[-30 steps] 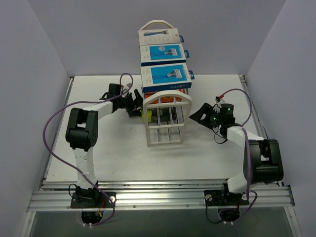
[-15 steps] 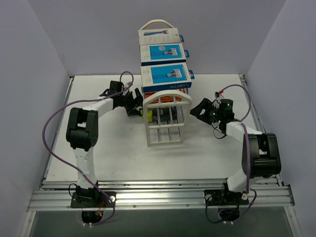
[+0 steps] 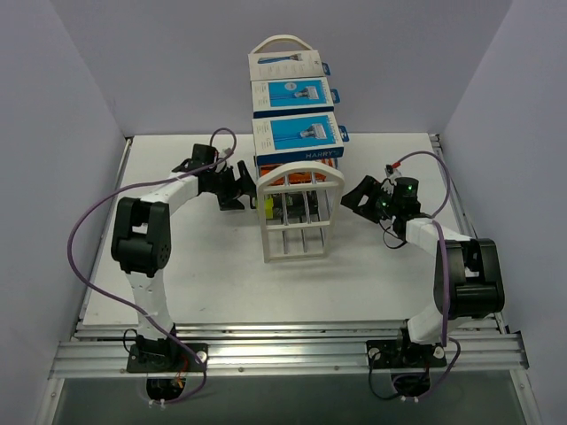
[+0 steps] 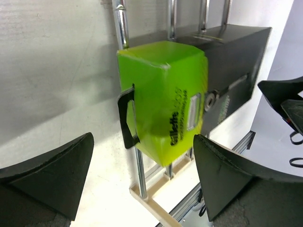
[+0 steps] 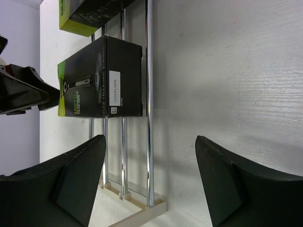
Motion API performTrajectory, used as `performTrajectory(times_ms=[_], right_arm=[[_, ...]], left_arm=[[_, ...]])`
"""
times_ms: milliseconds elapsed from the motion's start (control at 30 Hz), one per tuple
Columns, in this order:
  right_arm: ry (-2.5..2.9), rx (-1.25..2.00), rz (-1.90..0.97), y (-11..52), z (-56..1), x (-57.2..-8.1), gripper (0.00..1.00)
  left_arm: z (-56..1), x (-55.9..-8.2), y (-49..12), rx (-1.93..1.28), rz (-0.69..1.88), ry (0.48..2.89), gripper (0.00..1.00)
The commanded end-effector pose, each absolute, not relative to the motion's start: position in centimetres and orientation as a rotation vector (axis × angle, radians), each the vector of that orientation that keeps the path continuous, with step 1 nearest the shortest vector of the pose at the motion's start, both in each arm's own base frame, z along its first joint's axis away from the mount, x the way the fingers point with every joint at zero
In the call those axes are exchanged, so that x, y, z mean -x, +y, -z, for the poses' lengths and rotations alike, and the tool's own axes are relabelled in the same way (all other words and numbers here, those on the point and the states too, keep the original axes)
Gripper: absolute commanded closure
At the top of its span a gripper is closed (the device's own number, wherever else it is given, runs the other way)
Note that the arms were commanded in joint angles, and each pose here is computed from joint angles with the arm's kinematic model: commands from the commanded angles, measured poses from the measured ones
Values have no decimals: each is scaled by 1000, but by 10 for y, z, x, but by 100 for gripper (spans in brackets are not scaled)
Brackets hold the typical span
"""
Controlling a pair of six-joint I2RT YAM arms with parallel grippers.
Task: Place and organize the shaving razors onto the shelf
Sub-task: Place the shaving razor onto shelf
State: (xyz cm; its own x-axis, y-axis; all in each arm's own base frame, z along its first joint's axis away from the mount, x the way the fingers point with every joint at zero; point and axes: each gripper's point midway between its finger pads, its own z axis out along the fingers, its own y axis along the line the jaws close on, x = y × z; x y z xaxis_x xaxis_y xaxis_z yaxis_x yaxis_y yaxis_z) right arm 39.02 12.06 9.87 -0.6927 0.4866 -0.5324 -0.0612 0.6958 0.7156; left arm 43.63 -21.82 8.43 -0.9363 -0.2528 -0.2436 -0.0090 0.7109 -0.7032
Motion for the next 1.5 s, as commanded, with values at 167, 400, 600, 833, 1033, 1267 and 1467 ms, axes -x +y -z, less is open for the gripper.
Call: performTrajectory(times_ms=[167, 400, 600, 833, 1033, 1267, 1467], right_arm=[[2147, -281, -962, 125, -102, -391, 29], [2138, -270, -988, 129, -107, -395, 58], [2142, -256, -1017, 139, -107, -406, 85], [2158, -244, -1043, 154, -104, -420, 93], [2167, -246, -1035, 158, -102, -434, 94], [2174, -248, -1036, 168, -97, -448, 94], [2180, -226, -1042, 179, -94, -452, 94]], left_arm=[[-143, -442, -217, 95, 1125, 2400, 6], [-145, -440, -197, 164, 1176, 2305, 6], [-146, -434, -187, 199, 1170, 2314, 41], [-127, -438, -187, 267, 1194, 2352, 98], [-124, -446, -187, 266, 1172, 2373, 98], [-110, -446, -200, 240, 1172, 2417, 98], [-103, -445, -211, 219, 1174, 2438, 98]])
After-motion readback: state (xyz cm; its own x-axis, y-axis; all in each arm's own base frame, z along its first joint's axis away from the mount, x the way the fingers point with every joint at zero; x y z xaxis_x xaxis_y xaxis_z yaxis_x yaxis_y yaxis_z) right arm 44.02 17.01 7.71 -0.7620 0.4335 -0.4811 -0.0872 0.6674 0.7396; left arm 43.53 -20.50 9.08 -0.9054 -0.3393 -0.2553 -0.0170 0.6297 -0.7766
